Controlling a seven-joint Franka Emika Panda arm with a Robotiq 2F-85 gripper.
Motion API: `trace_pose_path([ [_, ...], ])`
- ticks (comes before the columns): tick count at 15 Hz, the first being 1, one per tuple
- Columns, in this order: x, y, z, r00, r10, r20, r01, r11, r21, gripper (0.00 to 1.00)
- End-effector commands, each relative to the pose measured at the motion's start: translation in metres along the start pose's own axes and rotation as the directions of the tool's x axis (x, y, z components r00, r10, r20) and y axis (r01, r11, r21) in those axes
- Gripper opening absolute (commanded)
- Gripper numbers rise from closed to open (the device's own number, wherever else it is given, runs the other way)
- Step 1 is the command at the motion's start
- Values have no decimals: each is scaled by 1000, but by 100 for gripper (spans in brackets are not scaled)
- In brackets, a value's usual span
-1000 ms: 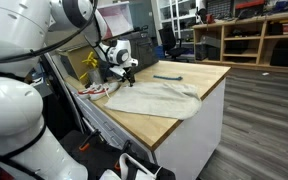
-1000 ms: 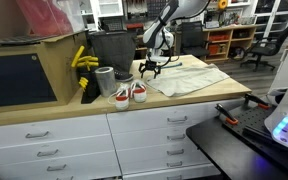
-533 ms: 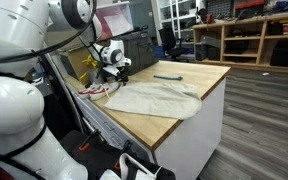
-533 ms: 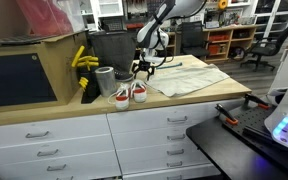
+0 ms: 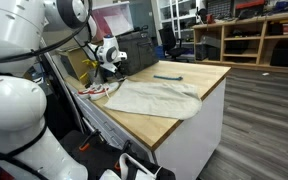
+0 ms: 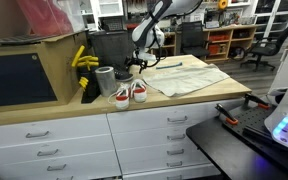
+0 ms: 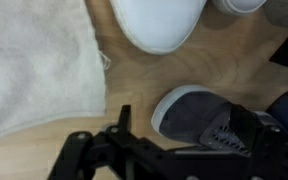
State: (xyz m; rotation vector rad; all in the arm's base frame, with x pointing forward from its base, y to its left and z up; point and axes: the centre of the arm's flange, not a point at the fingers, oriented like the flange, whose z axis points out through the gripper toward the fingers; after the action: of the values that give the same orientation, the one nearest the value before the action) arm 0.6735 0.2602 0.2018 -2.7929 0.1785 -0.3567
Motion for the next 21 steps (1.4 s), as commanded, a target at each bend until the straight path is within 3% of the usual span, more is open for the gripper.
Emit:
trace_pose_path([
  [1, 18, 33, -43, 996, -69, -53, 65, 996, -66, 100],
  [4, 43, 85, -67, 994, -91, -55, 80, 980, -184, 100],
  [8, 58, 167, -80, 993, -75, 90, 100, 943, -317, 100],
  [12, 48, 226, -87, 961, -110, 255, 196, 919, -342, 100],
  [16, 34, 245, -105, 913, -171, 370, 301, 894, -331, 100],
  [21, 28, 229, -154, 850, -273, 450, 424, 862, -278, 100],
])
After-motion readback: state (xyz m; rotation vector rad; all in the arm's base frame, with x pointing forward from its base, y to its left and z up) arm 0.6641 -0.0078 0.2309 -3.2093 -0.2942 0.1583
